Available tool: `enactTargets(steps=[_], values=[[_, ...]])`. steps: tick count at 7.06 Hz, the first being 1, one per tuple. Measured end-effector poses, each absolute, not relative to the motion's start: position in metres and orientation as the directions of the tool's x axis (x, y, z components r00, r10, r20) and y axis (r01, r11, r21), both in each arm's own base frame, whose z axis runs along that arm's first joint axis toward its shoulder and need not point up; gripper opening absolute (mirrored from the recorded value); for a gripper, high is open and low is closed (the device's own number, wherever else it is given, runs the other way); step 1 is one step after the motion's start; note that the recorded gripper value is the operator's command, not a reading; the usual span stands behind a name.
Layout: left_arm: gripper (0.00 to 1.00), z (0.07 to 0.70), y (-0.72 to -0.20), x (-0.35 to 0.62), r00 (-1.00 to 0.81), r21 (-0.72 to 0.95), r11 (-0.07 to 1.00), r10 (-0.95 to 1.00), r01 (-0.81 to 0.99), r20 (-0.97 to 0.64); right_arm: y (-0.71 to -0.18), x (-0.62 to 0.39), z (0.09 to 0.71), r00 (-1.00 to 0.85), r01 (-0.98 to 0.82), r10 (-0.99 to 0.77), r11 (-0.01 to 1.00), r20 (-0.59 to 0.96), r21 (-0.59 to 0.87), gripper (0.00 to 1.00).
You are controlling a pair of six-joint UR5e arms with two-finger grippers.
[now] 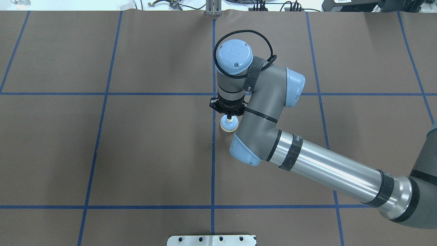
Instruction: Place and press bell with both arms
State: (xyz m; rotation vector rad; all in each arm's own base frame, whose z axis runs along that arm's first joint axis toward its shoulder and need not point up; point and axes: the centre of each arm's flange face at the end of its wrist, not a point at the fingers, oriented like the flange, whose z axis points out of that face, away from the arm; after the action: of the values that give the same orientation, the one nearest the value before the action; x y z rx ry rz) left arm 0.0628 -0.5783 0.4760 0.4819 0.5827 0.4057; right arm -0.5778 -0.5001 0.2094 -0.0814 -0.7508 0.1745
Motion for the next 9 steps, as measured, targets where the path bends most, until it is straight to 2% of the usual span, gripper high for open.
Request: enactTargets(steps=[4,5,6,9], values=[[1.0,0.476,-0.579,0.064,0.762,0.537,0.812,0.492,-0.228,-0.421,-0.499,-0.582,0.225,0.705,-0.124,0.181,0.984,0.686,-0.132,0.0],[1.0,0.475,-0.579,0.064,0.762,0.537,0.812,0.492,-0.227,-0.421,-0.503,-0.575,0.222,0.696,-0.126,0.186,0.983,0.693,-0.137,0.56],[1.0,0.475,-0.579,0.064,0.762,0.538,0.812,0.492,-0.227,-0.421,-0.512,-0.558,0.209,0.673,-0.131,0.195,0.981,0.713,-0.144,1.0],[1.0,0.477,-0.578,0.061,0.761,0.534,0.815,0.488,-0.223,-0.427,-0.52,-0.468,0.192,0.639,-0.155,0.212,0.977,0.739,-0.146,1.0]])
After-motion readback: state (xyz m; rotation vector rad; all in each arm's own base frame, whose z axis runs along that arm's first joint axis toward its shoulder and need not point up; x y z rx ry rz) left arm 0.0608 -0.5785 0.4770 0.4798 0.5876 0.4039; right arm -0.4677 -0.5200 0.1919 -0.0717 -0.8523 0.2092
